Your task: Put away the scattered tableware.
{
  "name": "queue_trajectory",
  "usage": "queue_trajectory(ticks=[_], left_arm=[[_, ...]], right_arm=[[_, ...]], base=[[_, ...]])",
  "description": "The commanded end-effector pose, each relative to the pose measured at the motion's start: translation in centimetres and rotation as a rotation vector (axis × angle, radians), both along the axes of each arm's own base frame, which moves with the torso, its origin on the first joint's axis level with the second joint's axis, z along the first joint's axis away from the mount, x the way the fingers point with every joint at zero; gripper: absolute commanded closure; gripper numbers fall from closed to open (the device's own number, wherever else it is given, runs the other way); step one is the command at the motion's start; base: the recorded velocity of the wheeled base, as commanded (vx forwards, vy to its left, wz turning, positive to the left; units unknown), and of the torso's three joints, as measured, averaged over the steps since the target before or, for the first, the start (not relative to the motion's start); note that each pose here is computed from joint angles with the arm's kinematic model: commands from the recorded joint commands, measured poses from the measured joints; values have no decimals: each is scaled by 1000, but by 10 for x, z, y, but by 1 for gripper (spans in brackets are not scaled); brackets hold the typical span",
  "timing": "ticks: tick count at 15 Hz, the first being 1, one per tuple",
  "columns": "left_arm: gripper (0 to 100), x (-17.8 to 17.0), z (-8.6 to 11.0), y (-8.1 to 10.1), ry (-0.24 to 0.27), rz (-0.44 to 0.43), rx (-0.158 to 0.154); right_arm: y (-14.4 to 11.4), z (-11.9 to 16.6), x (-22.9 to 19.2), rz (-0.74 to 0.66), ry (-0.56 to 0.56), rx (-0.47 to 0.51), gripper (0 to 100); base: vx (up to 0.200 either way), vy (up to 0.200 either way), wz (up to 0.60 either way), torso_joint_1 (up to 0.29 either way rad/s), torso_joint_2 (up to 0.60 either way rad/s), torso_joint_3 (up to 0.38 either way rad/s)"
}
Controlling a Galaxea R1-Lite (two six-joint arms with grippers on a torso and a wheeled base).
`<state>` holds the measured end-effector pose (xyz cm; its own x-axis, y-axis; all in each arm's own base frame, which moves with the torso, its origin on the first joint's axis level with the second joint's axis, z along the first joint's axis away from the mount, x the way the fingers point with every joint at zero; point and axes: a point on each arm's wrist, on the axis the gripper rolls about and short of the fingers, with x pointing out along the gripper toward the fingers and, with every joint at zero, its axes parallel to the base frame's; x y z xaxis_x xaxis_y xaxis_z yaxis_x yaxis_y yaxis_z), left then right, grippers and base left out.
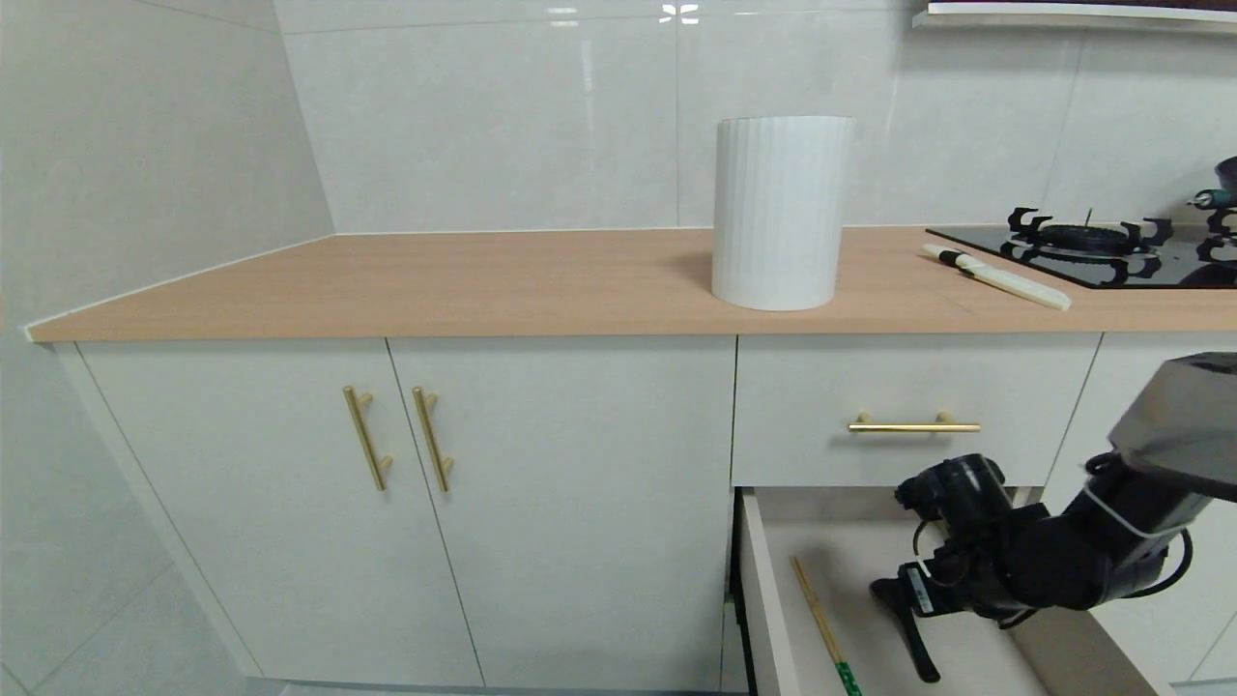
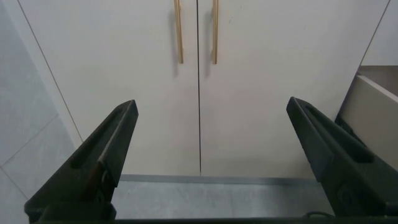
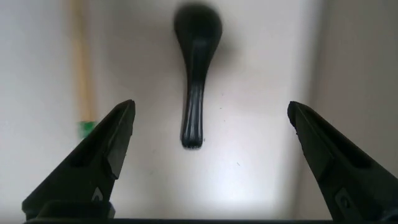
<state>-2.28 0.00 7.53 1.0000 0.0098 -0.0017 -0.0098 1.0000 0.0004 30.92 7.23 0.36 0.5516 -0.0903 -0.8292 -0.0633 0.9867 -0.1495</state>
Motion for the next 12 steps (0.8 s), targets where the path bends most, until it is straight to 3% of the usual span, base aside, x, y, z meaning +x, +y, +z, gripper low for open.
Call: queue_trajectory(ticks=[1, 4, 12], left_arm=[[0, 0, 0, 0, 0, 1, 0], [0, 0, 0, 0, 0, 1, 0], [0, 0, 0, 0, 0, 1, 0]], right_arm=[[8, 55, -27, 61, -117, 47, 0], [12, 84, -47, 97, -140, 58, 0], [15, 103, -67, 138, -134, 57, 0]], base=[[0, 0, 0, 0, 0, 0], [0, 0, 0, 0, 0, 0], [-200, 0, 0, 4, 3, 5]])
